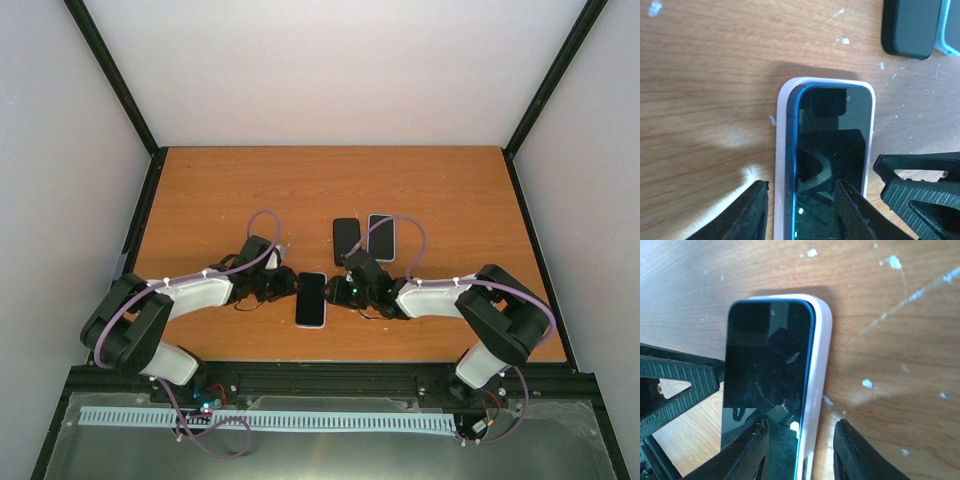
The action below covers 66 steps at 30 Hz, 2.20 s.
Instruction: Put the phone into the phone case
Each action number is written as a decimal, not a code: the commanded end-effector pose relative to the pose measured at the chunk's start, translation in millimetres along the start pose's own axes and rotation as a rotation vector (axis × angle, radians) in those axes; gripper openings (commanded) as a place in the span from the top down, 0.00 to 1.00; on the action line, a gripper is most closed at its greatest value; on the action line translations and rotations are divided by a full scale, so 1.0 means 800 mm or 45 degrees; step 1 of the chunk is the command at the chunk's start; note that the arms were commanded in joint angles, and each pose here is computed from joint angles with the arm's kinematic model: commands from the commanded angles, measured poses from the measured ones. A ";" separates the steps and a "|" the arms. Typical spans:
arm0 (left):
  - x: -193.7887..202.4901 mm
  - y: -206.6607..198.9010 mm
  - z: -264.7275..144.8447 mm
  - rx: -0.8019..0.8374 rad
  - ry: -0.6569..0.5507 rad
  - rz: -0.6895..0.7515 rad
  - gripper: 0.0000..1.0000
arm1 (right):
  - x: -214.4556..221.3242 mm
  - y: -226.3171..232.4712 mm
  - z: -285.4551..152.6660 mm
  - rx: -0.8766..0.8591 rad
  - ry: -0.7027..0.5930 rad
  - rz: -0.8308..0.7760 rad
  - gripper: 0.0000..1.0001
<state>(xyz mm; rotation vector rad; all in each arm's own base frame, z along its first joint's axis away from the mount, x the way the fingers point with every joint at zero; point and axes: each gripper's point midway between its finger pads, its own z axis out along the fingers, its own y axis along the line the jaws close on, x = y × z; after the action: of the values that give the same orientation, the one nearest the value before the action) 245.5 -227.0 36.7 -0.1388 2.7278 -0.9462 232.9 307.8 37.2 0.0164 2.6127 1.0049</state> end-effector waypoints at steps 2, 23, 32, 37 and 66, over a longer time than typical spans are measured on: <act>0.016 0.004 0.008 0.023 0.059 0.016 0.70 | 0.016 0.000 0.006 -0.017 0.031 0.060 0.64; 0.046 -0.017 0.007 0.258 0.149 -0.067 0.73 | -0.007 0.121 -0.040 -0.597 -0.007 0.068 0.61; 0.046 -0.012 0.005 0.219 0.137 -0.049 0.66 | -0.001 0.114 -0.029 -0.590 0.020 0.098 0.61; 0.049 -0.012 0.005 0.237 0.142 -0.051 0.67 | 0.004 0.113 -0.022 -0.619 0.047 0.110 0.62; 0.045 -0.039 -0.022 0.349 0.099 -0.016 0.44 | -0.002 0.090 -0.010 -0.609 0.056 0.116 0.90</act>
<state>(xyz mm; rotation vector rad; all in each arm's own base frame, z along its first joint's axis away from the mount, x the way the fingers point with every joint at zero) 216.6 -229.5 34.7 -0.1737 2.6859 -1.1741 212.8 347.0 49.5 0.0851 2.5398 1.5239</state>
